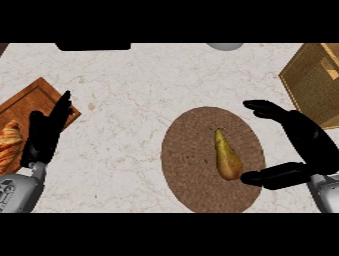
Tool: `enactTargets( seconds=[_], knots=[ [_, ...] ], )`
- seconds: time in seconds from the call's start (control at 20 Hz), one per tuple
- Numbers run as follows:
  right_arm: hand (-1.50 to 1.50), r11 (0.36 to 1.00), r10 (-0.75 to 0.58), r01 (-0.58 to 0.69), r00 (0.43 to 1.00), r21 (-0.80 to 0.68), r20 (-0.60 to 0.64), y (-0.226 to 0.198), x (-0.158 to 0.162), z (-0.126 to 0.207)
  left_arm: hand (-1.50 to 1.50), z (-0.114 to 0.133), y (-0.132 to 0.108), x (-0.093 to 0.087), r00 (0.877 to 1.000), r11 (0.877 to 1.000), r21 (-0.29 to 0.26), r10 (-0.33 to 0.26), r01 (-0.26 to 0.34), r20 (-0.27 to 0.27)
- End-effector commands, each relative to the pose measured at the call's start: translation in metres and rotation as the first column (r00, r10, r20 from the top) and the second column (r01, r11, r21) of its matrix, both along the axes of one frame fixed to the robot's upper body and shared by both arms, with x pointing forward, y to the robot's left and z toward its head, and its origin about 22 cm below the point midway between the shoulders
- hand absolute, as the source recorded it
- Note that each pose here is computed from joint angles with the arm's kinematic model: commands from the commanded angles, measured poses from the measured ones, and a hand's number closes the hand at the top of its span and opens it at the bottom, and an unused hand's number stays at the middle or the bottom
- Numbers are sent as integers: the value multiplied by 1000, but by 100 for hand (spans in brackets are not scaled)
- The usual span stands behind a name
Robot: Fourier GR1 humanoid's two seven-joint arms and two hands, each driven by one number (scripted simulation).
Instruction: Pick the pear from the placemat and place it in the basket
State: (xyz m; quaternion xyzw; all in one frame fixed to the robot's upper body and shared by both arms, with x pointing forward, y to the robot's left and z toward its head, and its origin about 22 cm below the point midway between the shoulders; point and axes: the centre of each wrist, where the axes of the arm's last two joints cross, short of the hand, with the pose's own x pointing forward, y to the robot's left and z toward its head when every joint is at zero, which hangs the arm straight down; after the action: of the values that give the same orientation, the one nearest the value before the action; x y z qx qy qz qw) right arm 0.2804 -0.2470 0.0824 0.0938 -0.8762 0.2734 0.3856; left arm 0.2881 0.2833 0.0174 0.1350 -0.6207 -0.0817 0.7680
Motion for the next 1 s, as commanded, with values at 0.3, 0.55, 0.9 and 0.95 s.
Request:
enactTargets(
  seconds=[0.3, 0.55, 0.9, 0.95],
  knots=[
    [-150, 673, -83, 68, 996, -736, 15, -60, -16, 85, 0, 7, 5, 6, 1000, 1000, 23, -15, 15, -6],
    [-150, 584, 5, -96, 993, -806, -114, -56, -34, 114, 0, 20, 9, 17, 1000, 1000, -3, -9, 9, -4],
    [-150, 619, -51, -80, 989, -781, -142, -57, -41, 114, 0, 20, 20, 14, 1000, 1000, -1, -30, 30, -1],
    [-150, 617, -67, -68, 988, -784, -138, -62, -34, 106, 0, 22, -6, 10, 999, 1000, -10, -30, 30, 12]
  ],
)
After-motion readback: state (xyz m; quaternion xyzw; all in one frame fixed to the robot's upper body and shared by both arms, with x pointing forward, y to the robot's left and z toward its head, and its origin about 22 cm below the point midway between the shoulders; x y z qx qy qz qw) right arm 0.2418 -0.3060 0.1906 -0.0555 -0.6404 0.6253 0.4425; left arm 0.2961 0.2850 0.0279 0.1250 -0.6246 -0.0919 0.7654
